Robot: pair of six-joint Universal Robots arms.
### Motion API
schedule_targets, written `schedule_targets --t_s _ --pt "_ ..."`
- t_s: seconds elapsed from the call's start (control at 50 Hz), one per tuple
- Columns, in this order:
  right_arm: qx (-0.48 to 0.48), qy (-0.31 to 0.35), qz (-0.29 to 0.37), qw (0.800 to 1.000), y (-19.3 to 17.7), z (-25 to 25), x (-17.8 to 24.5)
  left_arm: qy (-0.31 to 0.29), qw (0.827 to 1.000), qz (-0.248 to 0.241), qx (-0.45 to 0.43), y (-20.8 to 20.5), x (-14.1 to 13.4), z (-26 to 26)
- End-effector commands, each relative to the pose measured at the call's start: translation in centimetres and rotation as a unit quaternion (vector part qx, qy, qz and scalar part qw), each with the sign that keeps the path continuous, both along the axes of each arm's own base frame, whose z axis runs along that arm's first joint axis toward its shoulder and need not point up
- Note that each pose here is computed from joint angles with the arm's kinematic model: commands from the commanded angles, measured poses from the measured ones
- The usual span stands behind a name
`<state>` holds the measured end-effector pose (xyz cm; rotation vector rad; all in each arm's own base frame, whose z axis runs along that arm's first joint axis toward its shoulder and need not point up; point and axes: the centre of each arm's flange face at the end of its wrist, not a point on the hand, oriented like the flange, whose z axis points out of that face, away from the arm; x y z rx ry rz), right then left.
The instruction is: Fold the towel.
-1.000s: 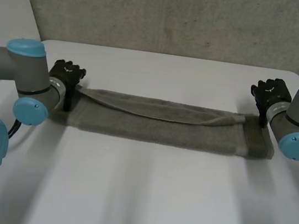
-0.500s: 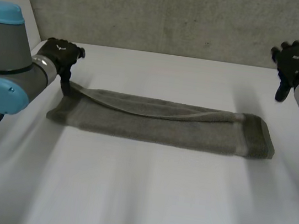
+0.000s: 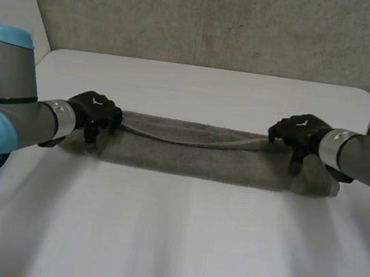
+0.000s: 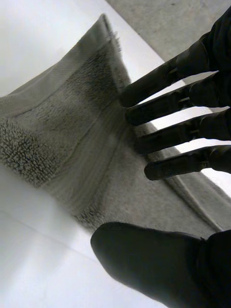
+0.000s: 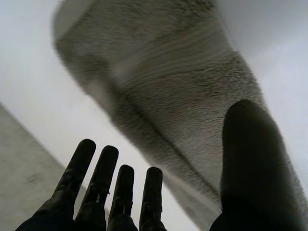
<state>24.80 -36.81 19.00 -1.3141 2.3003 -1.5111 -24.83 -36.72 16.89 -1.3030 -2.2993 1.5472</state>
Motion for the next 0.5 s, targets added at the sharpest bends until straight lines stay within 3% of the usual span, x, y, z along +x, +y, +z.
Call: schedule_targets --t_s 0.02,0.18,0.34,0.5 --pt "0.028 0.006 0.005 1.0 -1.3 -2.6 1.2 -0.017 0.999 0.022 0.015 -2.5 -0.3 -1.7" --pt "0.025 -0.018 -0.01 0.999 -3.0 -3.5 1.7 -0.024 0.999 0.029 0.018 -4.5 -0.7 -2.5" --pt "-0.017 -0.04 -0.028 0.999 -4.9 -3.8 2.0 -0.024 0.996 0.069 -0.048 -7.1 -0.7 -2.0" --pt "-0.09 -0.068 -0.058 0.992 -6.8 -2.6 2.1 0.021 0.992 0.098 -0.074 -7.6 -1.4 -0.4"
